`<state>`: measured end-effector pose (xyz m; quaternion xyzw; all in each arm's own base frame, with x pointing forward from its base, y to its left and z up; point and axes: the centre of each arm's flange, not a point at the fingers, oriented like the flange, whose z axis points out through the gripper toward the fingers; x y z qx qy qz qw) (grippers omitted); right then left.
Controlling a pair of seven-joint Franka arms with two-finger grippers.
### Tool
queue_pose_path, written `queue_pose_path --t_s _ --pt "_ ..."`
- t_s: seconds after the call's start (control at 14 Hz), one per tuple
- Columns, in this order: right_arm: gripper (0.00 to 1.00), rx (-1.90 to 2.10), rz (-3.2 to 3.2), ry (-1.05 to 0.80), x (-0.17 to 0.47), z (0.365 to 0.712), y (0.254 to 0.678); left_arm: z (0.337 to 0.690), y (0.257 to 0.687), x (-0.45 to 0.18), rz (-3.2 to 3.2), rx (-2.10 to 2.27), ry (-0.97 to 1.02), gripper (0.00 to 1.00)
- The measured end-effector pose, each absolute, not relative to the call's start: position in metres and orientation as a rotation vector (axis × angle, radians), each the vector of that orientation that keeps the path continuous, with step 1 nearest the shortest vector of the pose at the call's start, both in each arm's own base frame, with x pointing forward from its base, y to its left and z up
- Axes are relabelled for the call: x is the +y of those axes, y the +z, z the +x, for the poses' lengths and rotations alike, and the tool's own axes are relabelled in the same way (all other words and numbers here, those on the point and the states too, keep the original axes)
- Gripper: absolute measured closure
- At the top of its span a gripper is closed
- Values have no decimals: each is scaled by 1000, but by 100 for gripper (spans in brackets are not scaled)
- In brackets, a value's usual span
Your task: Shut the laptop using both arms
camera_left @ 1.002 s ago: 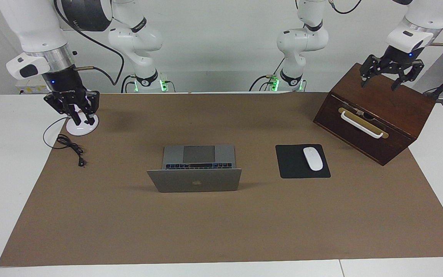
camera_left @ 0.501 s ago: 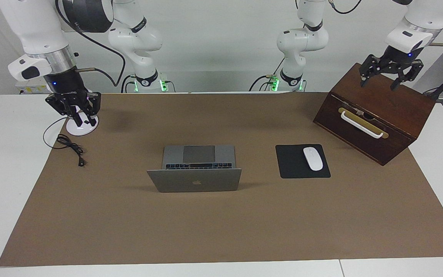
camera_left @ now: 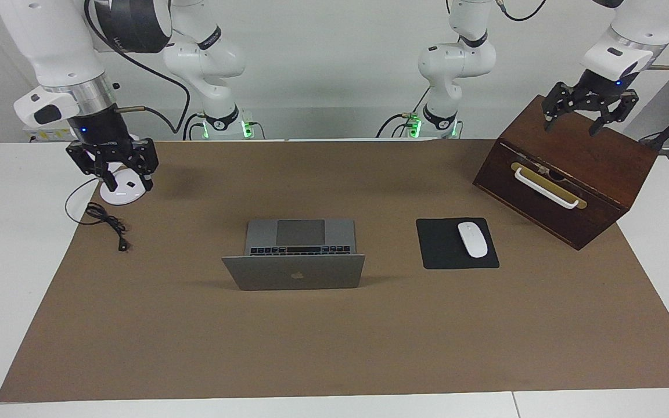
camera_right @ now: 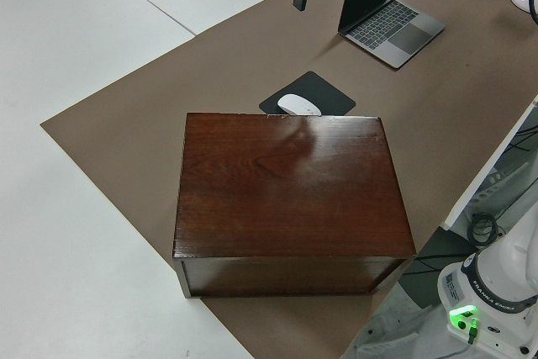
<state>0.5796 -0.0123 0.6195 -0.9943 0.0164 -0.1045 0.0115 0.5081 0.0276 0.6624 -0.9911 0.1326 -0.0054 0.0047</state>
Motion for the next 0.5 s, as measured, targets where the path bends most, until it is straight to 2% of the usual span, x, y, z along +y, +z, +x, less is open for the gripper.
queue_pose_path --t_s 0.14,0.5 --pt "0 51 -3101 -325 -12 580 619 508 661 28 -3105 415 -13 0" --pt "0 12 -3099 -328 3 580 620 508 661 26 -3104 419 -11 0"
